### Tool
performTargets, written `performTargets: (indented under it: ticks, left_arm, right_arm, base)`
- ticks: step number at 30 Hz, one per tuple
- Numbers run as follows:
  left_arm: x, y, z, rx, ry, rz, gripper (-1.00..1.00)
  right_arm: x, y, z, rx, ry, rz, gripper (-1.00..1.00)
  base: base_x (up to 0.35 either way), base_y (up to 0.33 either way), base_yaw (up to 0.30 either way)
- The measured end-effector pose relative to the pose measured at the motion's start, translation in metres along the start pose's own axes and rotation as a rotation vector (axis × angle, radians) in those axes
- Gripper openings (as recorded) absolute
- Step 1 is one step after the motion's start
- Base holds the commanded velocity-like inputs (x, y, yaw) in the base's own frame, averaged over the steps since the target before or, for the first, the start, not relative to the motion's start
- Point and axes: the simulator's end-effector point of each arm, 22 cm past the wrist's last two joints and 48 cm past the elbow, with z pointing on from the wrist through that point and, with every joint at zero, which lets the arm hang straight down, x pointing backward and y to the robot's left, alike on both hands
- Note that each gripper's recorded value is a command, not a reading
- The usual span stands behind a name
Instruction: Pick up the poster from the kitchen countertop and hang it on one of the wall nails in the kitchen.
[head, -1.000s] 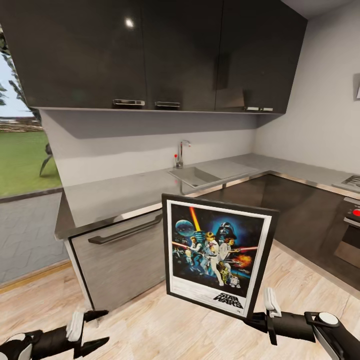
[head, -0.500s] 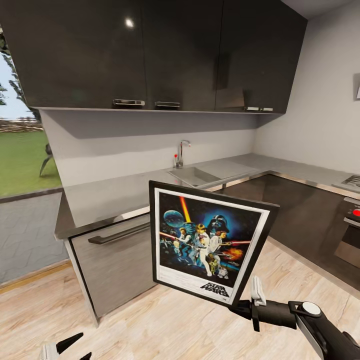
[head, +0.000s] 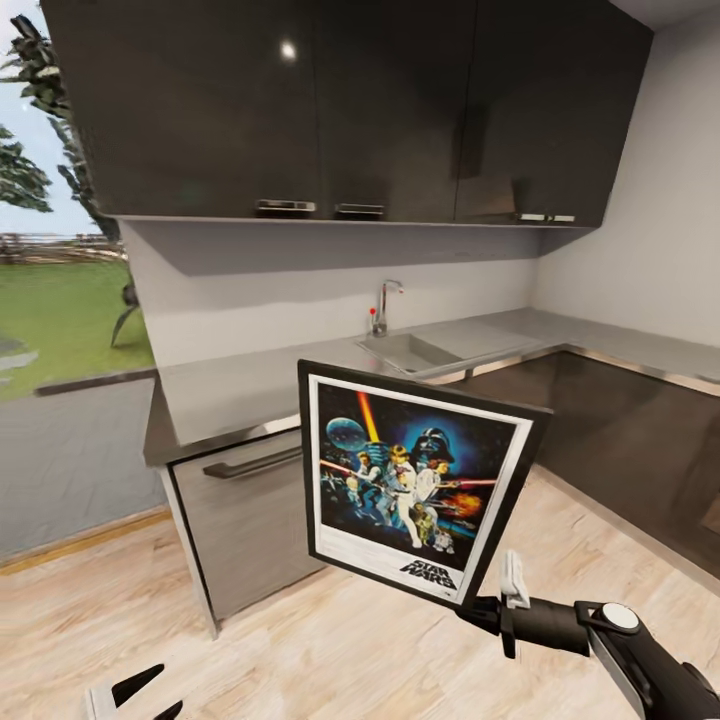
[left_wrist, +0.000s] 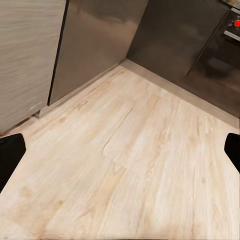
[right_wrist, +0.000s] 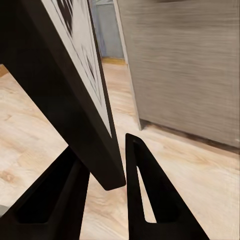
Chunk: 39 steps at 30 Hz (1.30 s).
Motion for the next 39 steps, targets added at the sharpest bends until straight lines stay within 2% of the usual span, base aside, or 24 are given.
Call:
performTargets:
  ticks: [6,10,13,23,30,39]
  left_arm:
    - [0.001,0.0,0.001,0.0,0.0,-0.002,1.0]
    - [0.001,0.0,0.001,0.001,0.002,-0.003,1.0]
    - [0.002,0.0,0.001,0.0,0.002,-0.003,1.0]
    - [0.001,0.0,0.0,-0.001,0.003,-0.003,1.0]
    - [-0.001,0.007,-0.008,-0.015,0.011,0.006,1.0]
    - [-0.001,0.01,-0.011,-0.02,0.013,0.008,1.0]
  right_arm:
    - [0.0,0.001,0.005,0.001,-0.001,0.006,-1.0]
    - [0.0,0.002,0.007,-0.002,0.012,0.048,-1.0]
    - [-0.006,0.002,0.008,-0.007,0.012,0.049,-1.0]
    - [-0.018,0.004,0.01,-0.018,0.016,0.047,-1.0]
    - [-0.039,0.009,0.013,-0.029,0.089,0.041,-1.0]
    - [-0.067,0.016,0.016,-0.034,0.106,0.03,-1.0]
  base:
    - [-0.294,0.0,0.278]
    - [-0.32,0.0,0.273]
    - [-0.176,0.0,0.161]
    - [-0.025,0.0,0.023]
    - [-0.001,0.0,0.001]
    - [0.0,0.0,0.0]
